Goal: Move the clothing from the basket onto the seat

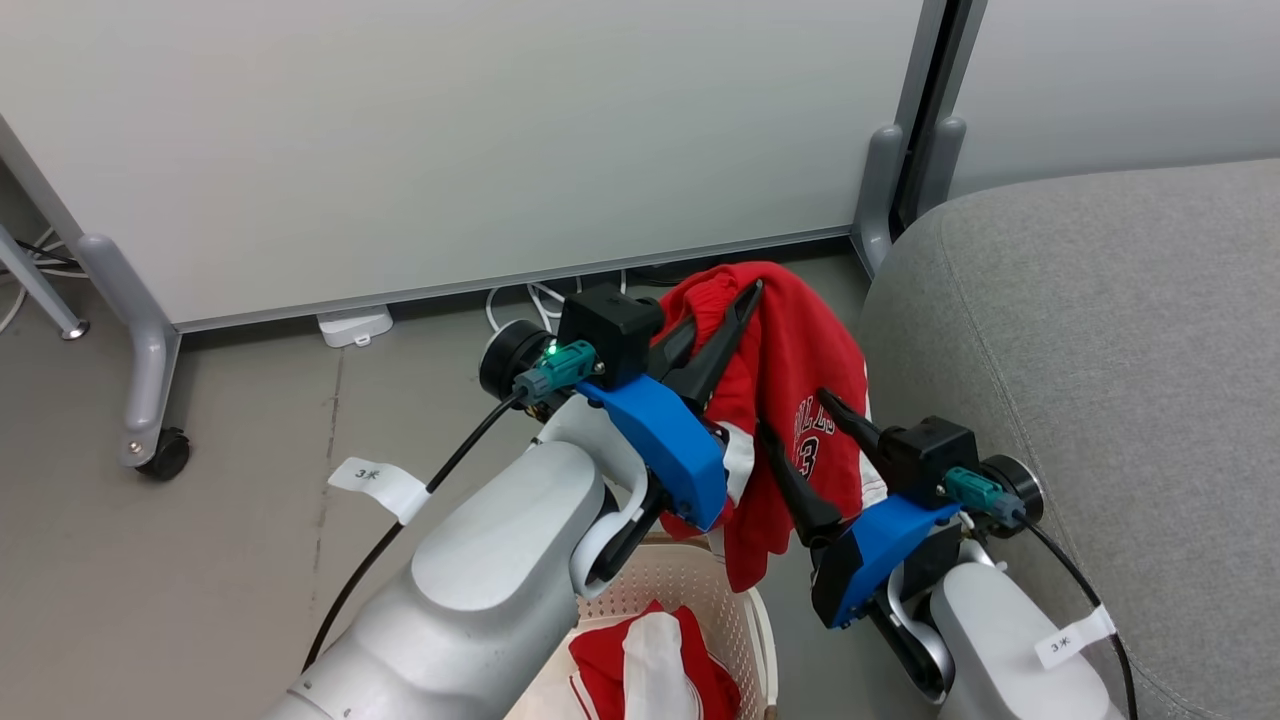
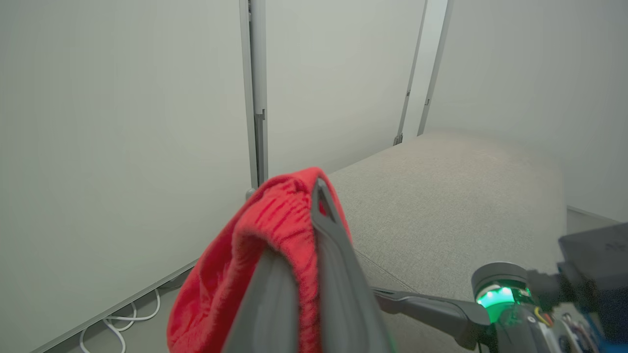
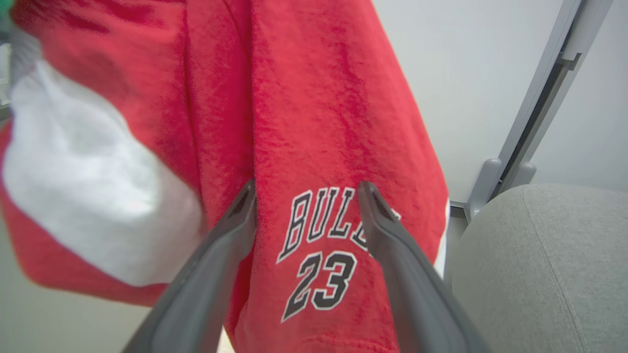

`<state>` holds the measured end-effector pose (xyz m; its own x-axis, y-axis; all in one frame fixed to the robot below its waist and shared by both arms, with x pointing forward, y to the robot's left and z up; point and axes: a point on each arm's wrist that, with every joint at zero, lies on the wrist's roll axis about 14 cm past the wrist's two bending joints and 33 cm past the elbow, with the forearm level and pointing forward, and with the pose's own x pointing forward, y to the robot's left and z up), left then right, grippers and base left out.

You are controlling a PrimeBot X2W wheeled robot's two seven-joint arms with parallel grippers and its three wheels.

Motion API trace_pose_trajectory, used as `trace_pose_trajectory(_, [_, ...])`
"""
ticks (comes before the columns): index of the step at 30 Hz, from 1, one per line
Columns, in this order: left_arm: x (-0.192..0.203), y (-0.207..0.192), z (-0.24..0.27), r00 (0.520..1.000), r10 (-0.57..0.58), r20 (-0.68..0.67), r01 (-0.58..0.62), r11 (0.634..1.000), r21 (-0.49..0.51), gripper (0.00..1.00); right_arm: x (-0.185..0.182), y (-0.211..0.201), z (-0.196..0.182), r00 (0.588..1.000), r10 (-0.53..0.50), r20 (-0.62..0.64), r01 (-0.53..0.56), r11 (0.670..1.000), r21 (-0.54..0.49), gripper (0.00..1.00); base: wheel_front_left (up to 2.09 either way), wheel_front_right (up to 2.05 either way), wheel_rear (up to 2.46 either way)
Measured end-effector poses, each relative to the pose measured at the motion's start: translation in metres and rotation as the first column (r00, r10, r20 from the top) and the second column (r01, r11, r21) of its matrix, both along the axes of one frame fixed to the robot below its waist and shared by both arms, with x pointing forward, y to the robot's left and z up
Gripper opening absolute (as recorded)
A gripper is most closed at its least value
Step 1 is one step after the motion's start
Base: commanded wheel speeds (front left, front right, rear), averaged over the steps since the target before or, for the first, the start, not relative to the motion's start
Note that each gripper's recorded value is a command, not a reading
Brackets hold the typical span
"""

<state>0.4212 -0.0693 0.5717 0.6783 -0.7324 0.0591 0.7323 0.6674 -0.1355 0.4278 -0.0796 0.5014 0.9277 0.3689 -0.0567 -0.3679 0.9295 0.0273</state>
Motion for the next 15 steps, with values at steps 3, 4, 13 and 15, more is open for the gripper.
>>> trace_pose_trajectory(3, [-0.003,-0.001,0.000,1.000,-0.006,-0.001,0.006,1.000,0.001,0.00,0.005,-0.001,0.000,1.000,-0.003,-0.004,0.003,1.000,-0.011,1.00,0.00,0.00,0.00])
trace_pose_trajectory(4, [-0.004,-0.001,0.000,1.000,-0.007,-0.002,0.006,1.000,-0.002,0.00,0.007,-0.002,0.000,1.000,-0.005,-0.007,0.005,1.000,-0.013,1.00,0.00,0.00,0.00])
trace_pose_trajectory(13, [-0.014,-0.005,0.006,1.000,-0.023,0.001,0.023,1.000,-0.011,0.00,0.014,-0.003,0.000,0.999,-0.010,-0.030,0.010,1.000,-0.004,1.00,0.00,0.00,0.00])
trace_pose_trajectory(15, [-0.016,-0.006,0.005,1.000,-0.025,0.000,0.025,1.000,-0.009,0.00,0.014,-0.002,0.001,0.999,-0.010,-0.032,0.011,1.000,0.010,0.90,0.00,0.00,0.00])
